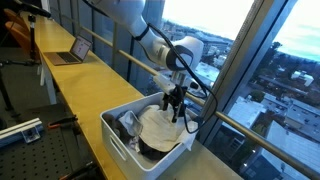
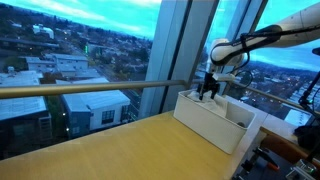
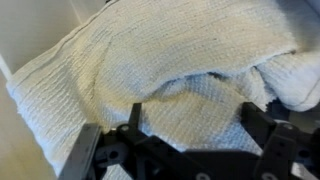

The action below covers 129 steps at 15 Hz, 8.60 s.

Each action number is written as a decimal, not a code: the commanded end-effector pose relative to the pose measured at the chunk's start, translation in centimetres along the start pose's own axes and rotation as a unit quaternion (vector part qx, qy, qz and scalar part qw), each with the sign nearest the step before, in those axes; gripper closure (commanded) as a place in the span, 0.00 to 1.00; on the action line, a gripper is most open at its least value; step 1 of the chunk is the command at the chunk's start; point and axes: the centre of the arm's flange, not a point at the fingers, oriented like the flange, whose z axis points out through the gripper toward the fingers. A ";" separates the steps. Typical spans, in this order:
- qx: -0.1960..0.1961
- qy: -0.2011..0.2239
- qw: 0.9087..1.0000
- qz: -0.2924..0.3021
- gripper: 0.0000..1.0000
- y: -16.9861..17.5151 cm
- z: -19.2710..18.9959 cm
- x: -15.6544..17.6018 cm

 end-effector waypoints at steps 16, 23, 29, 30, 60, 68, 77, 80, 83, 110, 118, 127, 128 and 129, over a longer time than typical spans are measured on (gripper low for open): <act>0.042 -0.067 0.997 -0.019 0.92 -3.6 4.0 -11.1; 0.054 0.023 0.998 -0.025 0.96 -3.4 -10.2 -13.8; 0.050 0.134 0.985 -0.100 0.96 -10.4 -23.5 -17.6; 0.045 0.151 0.980 -0.117 0.96 -12.2 -25.5 -18.6; -0.015 0.087 0.975 -0.203 0.07 -30.3 -23.2 -28.4; -0.010 0.084 0.993 -0.086 0.00 -10.4 -18.7 -17.2; 0.034 0.047 0.998 -0.013 0.00 0.1 -2.3 -8.6; 0.042 0.031 0.999 -0.014 0.00 -1.9 3.5 -7.8; 0.031 0.021 0.999 -0.023 0.00 -4.0 8.7 -7.4; 0.075 0.063 0.993 -0.058 1.00 -6.1 -8.7 -13.0; 0.081 0.139 0.974 -0.159 1.00 -18.1 -23.8 -21.6; 0.073 0.149 0.946 -0.280 1.00 -40.8 -28.5 -38.2; 0.072 0.148 0.944 -0.287 1.00 -42.7 -28.3 -39.7; 0.071 0.148 0.942 -0.293 1.00 -43.9 -28.3 -40.9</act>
